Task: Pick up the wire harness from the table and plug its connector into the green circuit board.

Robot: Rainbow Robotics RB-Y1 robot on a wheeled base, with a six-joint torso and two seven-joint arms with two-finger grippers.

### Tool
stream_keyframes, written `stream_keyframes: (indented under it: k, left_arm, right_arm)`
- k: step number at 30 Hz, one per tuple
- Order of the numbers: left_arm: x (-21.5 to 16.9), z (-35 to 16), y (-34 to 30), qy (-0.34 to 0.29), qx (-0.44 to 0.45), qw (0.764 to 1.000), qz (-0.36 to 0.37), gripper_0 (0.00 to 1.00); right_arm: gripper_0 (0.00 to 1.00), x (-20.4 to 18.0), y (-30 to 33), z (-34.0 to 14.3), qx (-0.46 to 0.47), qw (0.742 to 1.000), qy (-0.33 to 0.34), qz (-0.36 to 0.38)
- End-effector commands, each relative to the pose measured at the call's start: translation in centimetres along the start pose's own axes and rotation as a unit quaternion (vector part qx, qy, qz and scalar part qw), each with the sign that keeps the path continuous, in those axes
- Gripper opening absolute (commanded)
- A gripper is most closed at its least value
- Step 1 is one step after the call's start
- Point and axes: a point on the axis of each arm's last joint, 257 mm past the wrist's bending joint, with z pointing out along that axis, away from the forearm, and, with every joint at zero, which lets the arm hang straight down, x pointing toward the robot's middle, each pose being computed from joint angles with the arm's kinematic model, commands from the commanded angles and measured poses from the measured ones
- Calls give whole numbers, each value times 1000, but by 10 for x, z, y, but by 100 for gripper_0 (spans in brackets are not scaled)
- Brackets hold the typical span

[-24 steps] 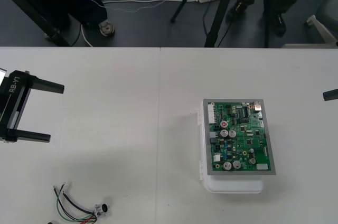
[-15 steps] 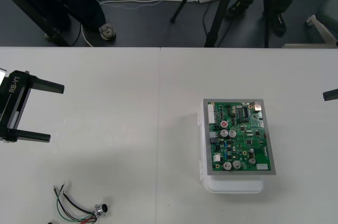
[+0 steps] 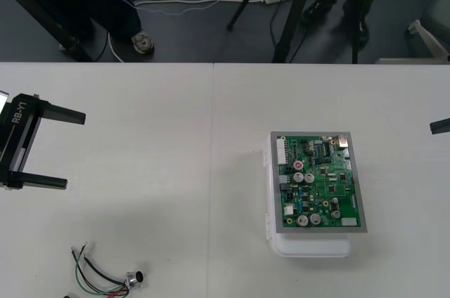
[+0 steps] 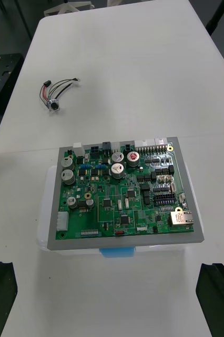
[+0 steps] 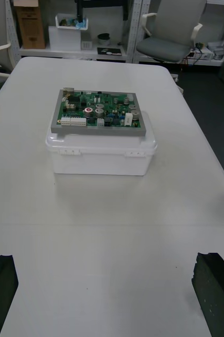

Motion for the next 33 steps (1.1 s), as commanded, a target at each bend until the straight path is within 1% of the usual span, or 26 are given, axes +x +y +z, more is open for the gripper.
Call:
stream_keyframes:
  k: [1, 33]
  left_arm:
    - [1, -1, -4, -1, 3, 1000, 24, 98]
    - [1, -1, -4, -1, 3, 1000, 24, 98]
  right_arm:
    - [100, -3, 2, -6, -11, 999, 16, -30]
    - [100, -3, 2, -6, -11, 999, 16, -30]
